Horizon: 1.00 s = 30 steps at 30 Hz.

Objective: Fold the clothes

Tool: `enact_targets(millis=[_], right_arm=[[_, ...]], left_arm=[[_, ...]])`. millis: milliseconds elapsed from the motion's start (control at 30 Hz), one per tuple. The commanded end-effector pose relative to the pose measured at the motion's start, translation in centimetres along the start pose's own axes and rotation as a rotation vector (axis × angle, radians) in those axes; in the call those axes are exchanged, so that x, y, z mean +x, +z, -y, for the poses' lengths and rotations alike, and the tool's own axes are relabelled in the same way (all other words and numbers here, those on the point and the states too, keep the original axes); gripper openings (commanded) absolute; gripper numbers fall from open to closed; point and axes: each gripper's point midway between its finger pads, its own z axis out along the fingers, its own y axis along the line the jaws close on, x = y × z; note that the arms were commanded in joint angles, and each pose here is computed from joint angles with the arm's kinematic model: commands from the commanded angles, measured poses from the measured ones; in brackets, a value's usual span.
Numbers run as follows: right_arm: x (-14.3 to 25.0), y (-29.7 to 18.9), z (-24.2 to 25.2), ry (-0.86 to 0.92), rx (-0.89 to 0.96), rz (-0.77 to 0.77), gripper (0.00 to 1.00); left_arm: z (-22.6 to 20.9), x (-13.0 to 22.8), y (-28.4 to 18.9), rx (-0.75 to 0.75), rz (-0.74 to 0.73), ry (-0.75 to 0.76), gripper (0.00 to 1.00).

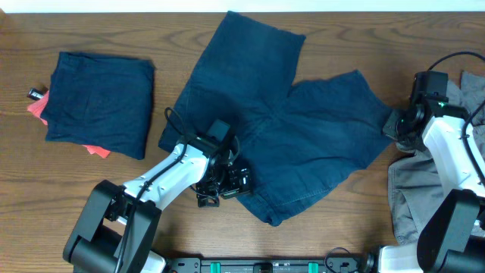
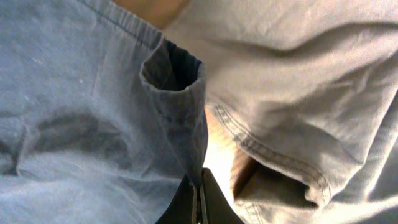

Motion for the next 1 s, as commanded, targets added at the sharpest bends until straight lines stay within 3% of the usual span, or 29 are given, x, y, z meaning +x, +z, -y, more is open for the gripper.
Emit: enact_targets(millis=[0, 133, 233, 367, 400, 433, 600, 767, 967], right_arm=[[0.2, 0.0, -0.3, -0.036, 0.001, -0.005, 0.01], [0.3, 0.0, -0.3, -0.038, 0.002, -0.010, 0.01], [0.6, 0.0, -0.2, -0.048, 0.006, -0.020, 0.01], [0.7, 0.0, -0.1, -0.058, 0.007, -0.026, 0.01], [0.8, 0.0, -0.1, -0.058, 0.008, -0.028, 0.01], [0.9, 0.0, -0.1, -0.058, 0.008, -0.031, 0.01], [1.5, 0.0, 0.1, -0.061, 0.017, -0.056, 0.01], [2.4, -0.1, 0.2, -0.061, 0.017, -0.095, 0.01], [5.3, -0.6, 0.0, -0.037, -0.016, -0.220, 0.01]], left_arm=[[0.5, -0.5, 0.3, 0.024, 0.015, -0.071, 1.00], [-0.6, -4.0, -0.1, -0.056, 0.195, -0.129, 0.99], [-0.6, -5.8, -0.6, -0.065, 0.283, -0.144, 0.91], [0.4, -7.2, -0.9, -0.027, 0.342, -0.120, 0.60], [0.4, -7.4, -1.0, -0.025, 0.354, -0.118, 0.43], [0.4, -7.6, -1.1, -0.027, 0.364, -0.118, 0.33], [-1.1, -9.1, -2.0, -0.067, 0.431, -0.156, 0.06], [-1.7, -13.1, -4.8, -0.011, 0.550, -0.121, 0.06], [-3.0, -18.6, -11.4, 0.046, 0.737, -0.115, 0.06]])
